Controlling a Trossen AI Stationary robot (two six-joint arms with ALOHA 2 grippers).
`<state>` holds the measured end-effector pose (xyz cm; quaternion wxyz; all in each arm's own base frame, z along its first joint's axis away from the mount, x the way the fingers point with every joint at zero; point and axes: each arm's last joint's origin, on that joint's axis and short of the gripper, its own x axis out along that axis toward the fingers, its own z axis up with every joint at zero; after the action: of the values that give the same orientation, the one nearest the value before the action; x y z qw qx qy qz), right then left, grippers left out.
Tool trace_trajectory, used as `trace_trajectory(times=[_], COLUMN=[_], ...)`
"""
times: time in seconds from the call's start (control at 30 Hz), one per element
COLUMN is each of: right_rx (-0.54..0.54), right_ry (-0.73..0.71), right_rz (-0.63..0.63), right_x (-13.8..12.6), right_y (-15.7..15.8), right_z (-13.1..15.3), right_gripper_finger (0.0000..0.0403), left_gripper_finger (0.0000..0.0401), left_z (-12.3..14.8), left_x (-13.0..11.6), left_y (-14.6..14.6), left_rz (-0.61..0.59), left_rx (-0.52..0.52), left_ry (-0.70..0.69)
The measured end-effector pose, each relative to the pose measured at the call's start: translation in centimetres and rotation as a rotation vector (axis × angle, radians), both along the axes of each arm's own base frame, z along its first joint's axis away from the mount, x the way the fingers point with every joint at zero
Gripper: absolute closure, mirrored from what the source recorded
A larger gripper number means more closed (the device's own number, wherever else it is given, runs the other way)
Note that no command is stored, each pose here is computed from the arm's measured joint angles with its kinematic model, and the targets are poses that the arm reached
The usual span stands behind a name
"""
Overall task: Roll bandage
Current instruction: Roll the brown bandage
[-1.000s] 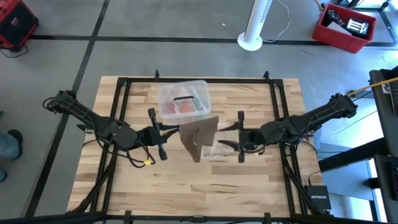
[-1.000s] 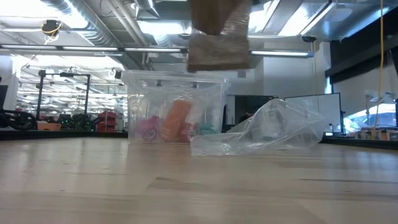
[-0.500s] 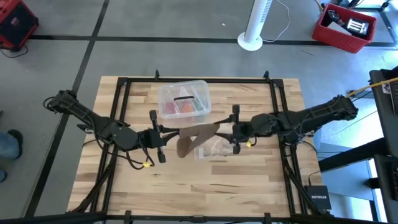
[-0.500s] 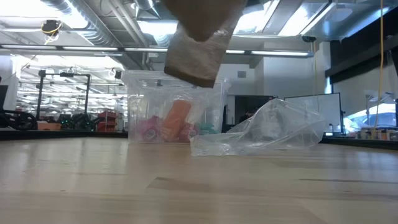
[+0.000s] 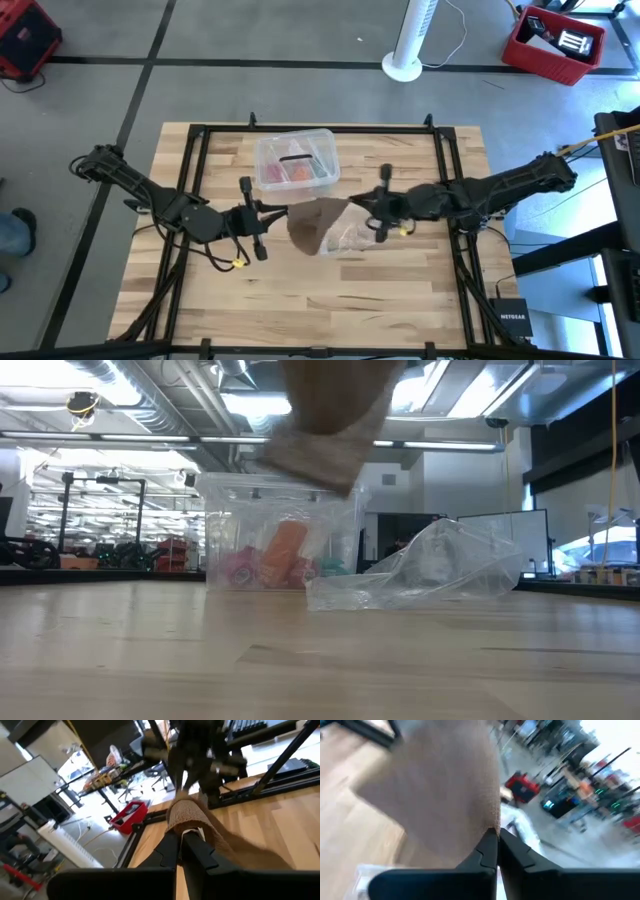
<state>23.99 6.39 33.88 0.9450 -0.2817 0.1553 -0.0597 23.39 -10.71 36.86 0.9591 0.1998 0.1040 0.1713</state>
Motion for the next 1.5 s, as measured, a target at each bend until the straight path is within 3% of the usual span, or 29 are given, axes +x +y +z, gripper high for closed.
trace_trajectory(times=[0.1,0.2,0.3,0.4,0.47,0.7,0.83,0.97,1.03,1.13,1.5], right_rx=[0.012,0.095,0.254,0.490,0.546,0.576,0.575,0.507,0.434,0.386,0.516], right_ry=[-0.024,-0.020,0.025,0.062,0.116,0.317,0.407,0.301,0.244,0.178,0.054], right_rz=[0.026,0.051,0.082,-0.017,-0.083,-0.078,-0.052,-0.014,-0.003,0.035,0.216], right_x=[-2.2,-3.9,-4.7,-4.4,-4.0,-3.4,-4.4,-4.7,-4.5,-3.8,-0.6], right_y=[1.0,1.7,2.3,2.5,2.3,2.4,2.2,1.9,1.8,1.5,0.3], right_z=[1.6,2.2,1.8,0.5,-0.4,-2.1,-0.5,1.3,1.2,0.2,-9.1], right_gripper_finger=[0.0395,0.0391,0.0391,0.0379,0.0354,0.0213,0.0140,0.0097,0.0089,0.0090,0.0128], left_gripper_finger=[0.0401,0.0401,0.0401,0.0401,0.0401,0.0401,0.0401,0.0401,0.0401,0.0401,0.0401], left_z=[-0.2,-0.2,0.4,1.4,2.0,3.4,3.7,3.8,3.9,4.0,4.1], left_x=[-0.1,-0.1,-0.2,0.0,0.1,0.2,0.1,0.6,0.8,1.0,1.0], left_y=[0.1,0.3,0.5,0.8,1.0,1.8,1.7,1.5,1.6,1.7,1.7], left_rz=[0.041,0.098,0.191,0.240,0.251,0.250,0.168,-0.041,-0.155,-0.191,-0.191], left_rx=[0.003,0.011,0.038,0.069,0.089,0.136,0.138,0.116,0.088,0.051,0.024], left_ry=[0.013,0.004,-0.040,-0.088,-0.115,-0.180,-0.205,-0.259,-0.297,-0.324,-0.338])
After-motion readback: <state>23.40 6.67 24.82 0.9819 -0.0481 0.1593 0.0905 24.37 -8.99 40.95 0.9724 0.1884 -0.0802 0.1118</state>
